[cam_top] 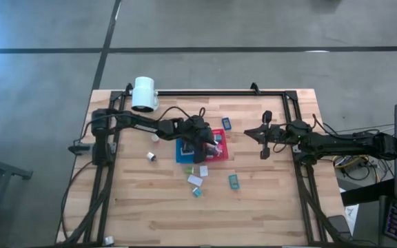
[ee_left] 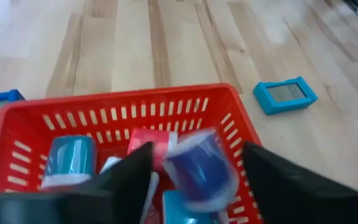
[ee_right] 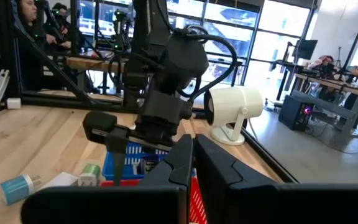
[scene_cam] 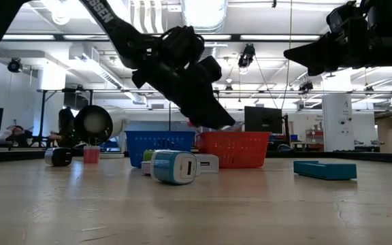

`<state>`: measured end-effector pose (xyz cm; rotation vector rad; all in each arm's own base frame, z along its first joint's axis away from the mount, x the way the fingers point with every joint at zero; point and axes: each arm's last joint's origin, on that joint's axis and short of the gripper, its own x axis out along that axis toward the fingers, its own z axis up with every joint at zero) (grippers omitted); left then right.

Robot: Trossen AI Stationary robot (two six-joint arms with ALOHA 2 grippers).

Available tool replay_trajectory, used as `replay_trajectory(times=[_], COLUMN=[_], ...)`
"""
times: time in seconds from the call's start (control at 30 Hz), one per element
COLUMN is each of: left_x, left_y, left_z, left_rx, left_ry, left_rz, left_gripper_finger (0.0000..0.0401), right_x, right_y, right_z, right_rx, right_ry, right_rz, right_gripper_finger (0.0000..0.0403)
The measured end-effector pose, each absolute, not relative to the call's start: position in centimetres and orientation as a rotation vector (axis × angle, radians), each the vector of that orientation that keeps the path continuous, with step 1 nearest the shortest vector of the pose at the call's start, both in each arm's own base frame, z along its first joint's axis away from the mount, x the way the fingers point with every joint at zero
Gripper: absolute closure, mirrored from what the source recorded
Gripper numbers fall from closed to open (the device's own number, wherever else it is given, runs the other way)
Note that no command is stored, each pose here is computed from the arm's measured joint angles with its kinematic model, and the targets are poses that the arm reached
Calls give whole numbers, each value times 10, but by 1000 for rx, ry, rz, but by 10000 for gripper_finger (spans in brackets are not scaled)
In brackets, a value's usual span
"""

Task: Pick & Place Office items
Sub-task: Put the light blue digital timer into the blue bin

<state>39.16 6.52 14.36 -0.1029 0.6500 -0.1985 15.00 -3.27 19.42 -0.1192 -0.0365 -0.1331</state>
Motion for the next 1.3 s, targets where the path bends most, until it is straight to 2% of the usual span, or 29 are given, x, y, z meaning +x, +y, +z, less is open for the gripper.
replay_trajectory(times=[0.07, 0.17, 0.23, 0.33, 0.4, 0.5, 0.6, 0.8, 0.83, 1.07, 1.3], left_x=[391, 390, 387, 380, 371, 350, 323, 262, 252, 188, 150], left_y=[65, 65, 64, 60, 55, 49, 44, 34, 32, 27, 22], left_z=[145, 152, 160, 182, 201, 227, 247, 271, 272, 256, 216], left_rx=[-99, -93, -86, -41, 5, 54, 80, 127, 132, 103, -6], left_ry=[652, 640, 625, 586, 534, 463, 401, 281, 263, 211, 201], left_rz=[-201, -201, -210, -256, -272, -284, -281, -263, -258, -41, 18], left_gripper_finger=[98, 46, 32, 38, 60, 115, 190, 367, 383, 386, 396], right_x=[150, 150, 150, 150, 151, 151, 151, 151, 151, 151, 151], right_y=[-33, -33, -33, -33, -33, -33, -33, -33, -33, -33, -33], right_z=[194, 194, 194, 193, 193, 192, 192, 192, 193, 193, 193], right_rx=[-119, -119, -119, -118, -118, -117, -117, -114, -114, -114, -110], right_ry=[-35, -35, -34, -29, -24, -20, -19, -23, -25, -28, -29], right_rz=[-133, -133, -133, -132, -132, -131, -130, -131, -131, -130, -123], right_gripper_finger=[390, 390, 390, 390, 390, 390, 390, 390, 390, 390, 390])
